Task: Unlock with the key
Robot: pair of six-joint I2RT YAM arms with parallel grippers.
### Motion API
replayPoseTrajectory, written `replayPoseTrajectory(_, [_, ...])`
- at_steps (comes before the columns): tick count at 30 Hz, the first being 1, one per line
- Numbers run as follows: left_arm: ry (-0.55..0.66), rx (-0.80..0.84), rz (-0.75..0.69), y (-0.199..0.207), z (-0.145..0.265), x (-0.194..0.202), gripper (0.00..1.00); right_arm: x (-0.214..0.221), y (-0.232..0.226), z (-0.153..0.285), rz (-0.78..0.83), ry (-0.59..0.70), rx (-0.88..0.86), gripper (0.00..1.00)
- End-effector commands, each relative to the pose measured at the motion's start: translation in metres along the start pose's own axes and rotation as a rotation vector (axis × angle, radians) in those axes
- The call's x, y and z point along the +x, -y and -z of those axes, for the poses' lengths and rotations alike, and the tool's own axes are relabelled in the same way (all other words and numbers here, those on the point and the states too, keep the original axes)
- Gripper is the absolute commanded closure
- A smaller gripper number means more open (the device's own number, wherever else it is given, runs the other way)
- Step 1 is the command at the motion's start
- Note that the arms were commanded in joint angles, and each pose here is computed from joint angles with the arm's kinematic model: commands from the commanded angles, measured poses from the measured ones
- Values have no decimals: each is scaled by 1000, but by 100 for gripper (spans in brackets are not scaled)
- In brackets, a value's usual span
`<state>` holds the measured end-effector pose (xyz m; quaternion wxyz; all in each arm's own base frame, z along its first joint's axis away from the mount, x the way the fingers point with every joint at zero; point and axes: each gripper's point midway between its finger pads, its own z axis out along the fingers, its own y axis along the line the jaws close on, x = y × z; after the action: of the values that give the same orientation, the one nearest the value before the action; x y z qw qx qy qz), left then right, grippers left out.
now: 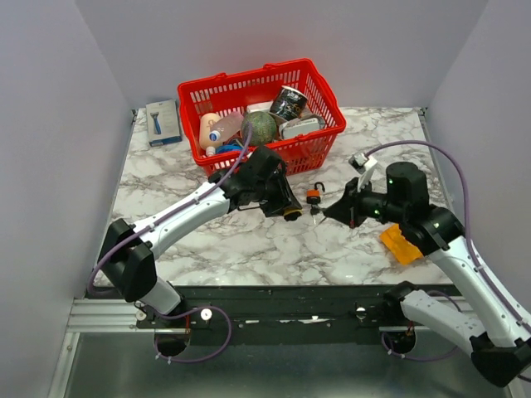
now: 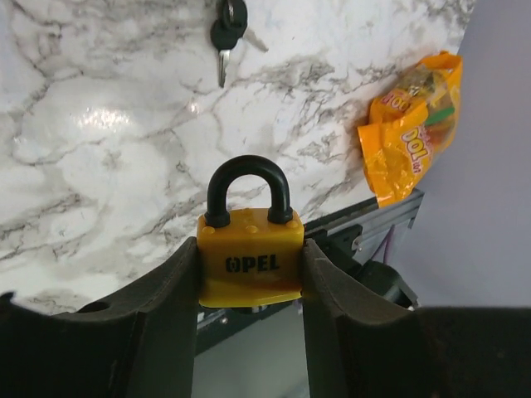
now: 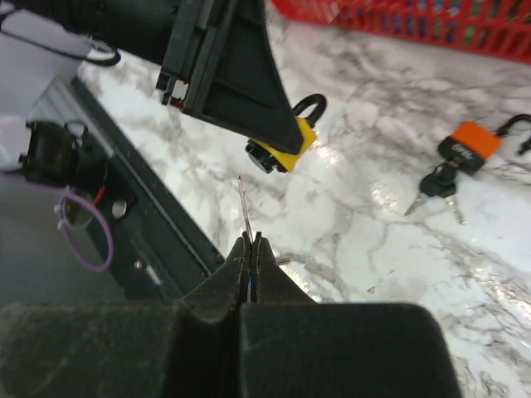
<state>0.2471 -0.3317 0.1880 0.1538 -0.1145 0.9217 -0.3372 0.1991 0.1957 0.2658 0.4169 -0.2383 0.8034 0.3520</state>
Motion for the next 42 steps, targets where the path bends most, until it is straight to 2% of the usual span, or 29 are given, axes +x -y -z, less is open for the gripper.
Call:
replayPoseTrajectory(1, [-44, 73, 53, 15, 29, 15, 100, 12, -7, -8, 73, -80, 20, 99])
replayPoseTrajectory(9, [-66, 86, 90, 4, 37, 27, 100, 24, -29, -37, 107, -164, 18, 99])
replayPoseTrajectory(15, [-59, 85, 83, 1, 48, 29, 100, 32, -27, -49, 113, -207, 52, 99])
replayPoseTrajectory(42, [-69, 79, 73, 4, 50, 29, 100, 43, -34, -53, 189, -250, 8, 99])
